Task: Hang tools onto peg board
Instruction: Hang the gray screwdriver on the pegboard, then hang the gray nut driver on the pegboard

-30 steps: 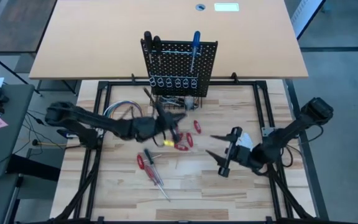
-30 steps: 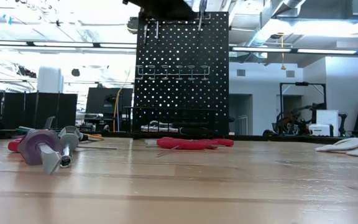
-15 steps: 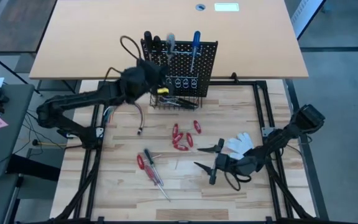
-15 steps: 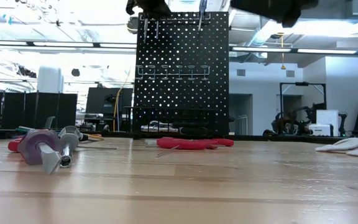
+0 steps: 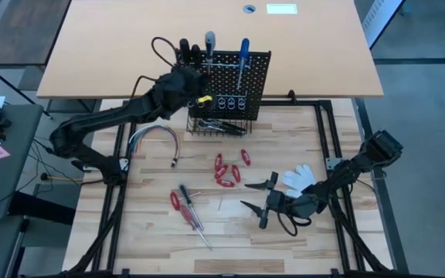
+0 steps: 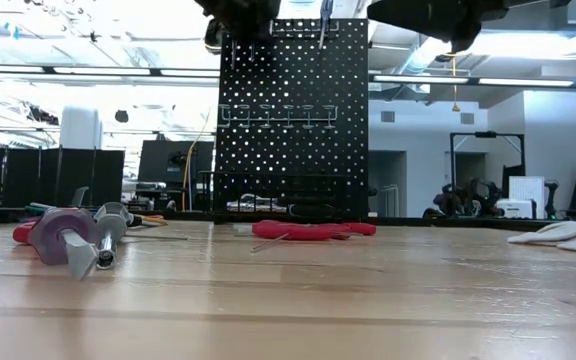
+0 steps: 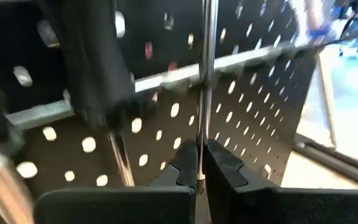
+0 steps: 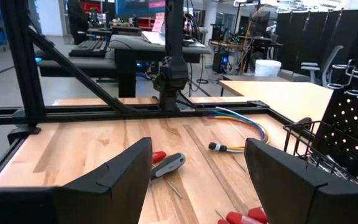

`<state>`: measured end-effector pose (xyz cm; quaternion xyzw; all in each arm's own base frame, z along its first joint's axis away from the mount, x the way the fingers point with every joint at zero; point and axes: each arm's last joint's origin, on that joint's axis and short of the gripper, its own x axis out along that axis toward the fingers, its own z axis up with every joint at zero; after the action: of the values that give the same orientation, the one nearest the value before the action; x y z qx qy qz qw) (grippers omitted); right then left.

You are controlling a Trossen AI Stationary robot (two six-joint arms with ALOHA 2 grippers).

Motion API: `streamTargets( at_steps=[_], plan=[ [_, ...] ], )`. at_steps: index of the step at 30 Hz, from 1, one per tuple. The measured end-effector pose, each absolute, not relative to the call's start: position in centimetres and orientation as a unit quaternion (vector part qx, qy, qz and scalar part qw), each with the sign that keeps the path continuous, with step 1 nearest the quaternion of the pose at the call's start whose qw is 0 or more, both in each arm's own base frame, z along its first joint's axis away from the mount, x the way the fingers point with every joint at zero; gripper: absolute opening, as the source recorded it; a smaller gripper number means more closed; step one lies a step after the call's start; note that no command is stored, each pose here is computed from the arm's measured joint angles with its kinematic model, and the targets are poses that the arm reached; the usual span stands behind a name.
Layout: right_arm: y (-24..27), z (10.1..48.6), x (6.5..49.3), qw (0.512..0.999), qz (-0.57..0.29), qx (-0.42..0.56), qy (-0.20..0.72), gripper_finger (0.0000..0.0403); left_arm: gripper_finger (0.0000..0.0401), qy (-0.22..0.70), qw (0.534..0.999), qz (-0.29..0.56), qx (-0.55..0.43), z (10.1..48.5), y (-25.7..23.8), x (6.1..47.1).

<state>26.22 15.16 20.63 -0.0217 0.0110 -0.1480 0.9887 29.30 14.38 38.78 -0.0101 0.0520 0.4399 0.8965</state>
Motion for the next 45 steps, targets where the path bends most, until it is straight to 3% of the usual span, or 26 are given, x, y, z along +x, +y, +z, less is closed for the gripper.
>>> streamTargets(
  at_steps=[10, 26, 34, 45],
  plan=[
    [15.2, 20.6, 26.2, 0.989, -0.146, -0.021, 0.011, 0.0265, 0.001, 0.057, 0.88, 0.47, -0.039, 37.4, 15.4, 30.0],
    [15.3, 20.6, 26.2, 0.989, -0.144, -0.022, 0.011, 0.0265, 0.0133, 0.121, 0.884, 0.451, -0.005, 36.6, 13.4, 30.5],
    [15.3, 20.6, 26.2, 0.989, -0.144, -0.021, 0.012, 0.0265, 0.0134, 0.185, 0.865, 0.466, 0.025, 35.9, 10.6, 30.3],
    [14.6, 19.4, 26.6, 0.99, -0.128, 0.0, 0.058, 0.0265, 0.0134, 0.288, 0.877, 0.381, 0.054, 33.8, 2.8, 30.5]
  ],
)
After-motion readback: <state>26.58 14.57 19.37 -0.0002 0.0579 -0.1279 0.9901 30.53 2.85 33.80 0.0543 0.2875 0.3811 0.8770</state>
